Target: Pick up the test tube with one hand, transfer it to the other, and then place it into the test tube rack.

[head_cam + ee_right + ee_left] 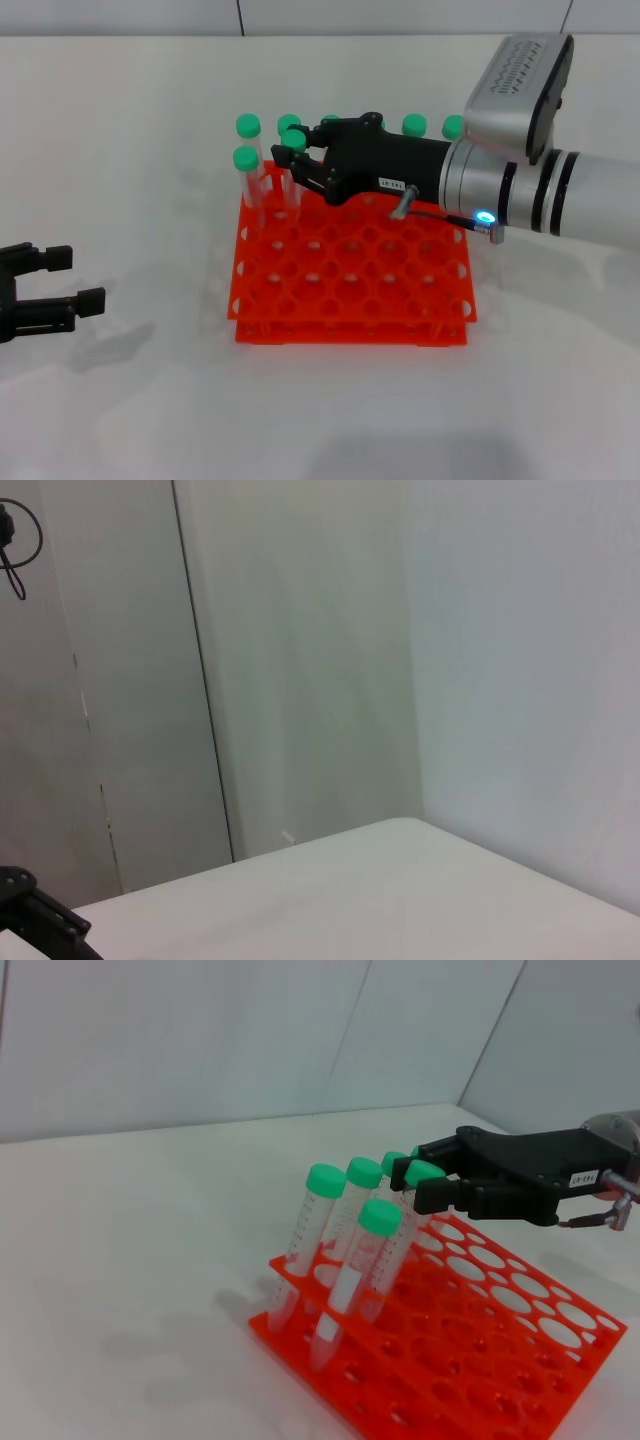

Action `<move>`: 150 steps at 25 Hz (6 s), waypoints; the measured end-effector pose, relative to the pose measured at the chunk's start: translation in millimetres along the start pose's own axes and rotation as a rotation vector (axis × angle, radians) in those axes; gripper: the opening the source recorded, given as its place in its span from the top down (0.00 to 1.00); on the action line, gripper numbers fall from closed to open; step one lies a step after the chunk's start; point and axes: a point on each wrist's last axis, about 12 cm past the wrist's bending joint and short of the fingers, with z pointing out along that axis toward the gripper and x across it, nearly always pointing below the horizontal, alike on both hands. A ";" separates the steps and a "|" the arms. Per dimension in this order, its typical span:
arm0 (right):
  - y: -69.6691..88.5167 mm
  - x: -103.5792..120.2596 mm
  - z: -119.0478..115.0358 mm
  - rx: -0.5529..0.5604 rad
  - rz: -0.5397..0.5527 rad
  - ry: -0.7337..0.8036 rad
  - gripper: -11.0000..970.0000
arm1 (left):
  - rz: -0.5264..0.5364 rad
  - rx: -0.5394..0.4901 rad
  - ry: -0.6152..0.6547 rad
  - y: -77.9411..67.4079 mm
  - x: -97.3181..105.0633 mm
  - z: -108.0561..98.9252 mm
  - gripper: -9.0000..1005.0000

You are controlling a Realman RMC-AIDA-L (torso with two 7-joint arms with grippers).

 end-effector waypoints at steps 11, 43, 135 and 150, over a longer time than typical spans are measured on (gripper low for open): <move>1.0 -1.5 1.8 -0.009 -0.007 0.003 0.72 | 0.000 -0.001 -0.001 0.1 -0.1 0.0 0.12; 4.5 -2.4 3.4 -0.033 -0.018 0.001 0.72 | 0.008 -0.001 -0.002 1.4 -3.2 1.2 0.12; -34.2 -6.6 -131.1 -0.075 0.024 0.076 0.10 | 0.058 0.028 -0.169 -0.4 -27.5 -0.9 0.12; -32.9 -6.0 -130.3 -0.082 0.021 0.083 0.10 | 0.057 0.030 -0.174 -0.6 -28.1 -0.5 0.12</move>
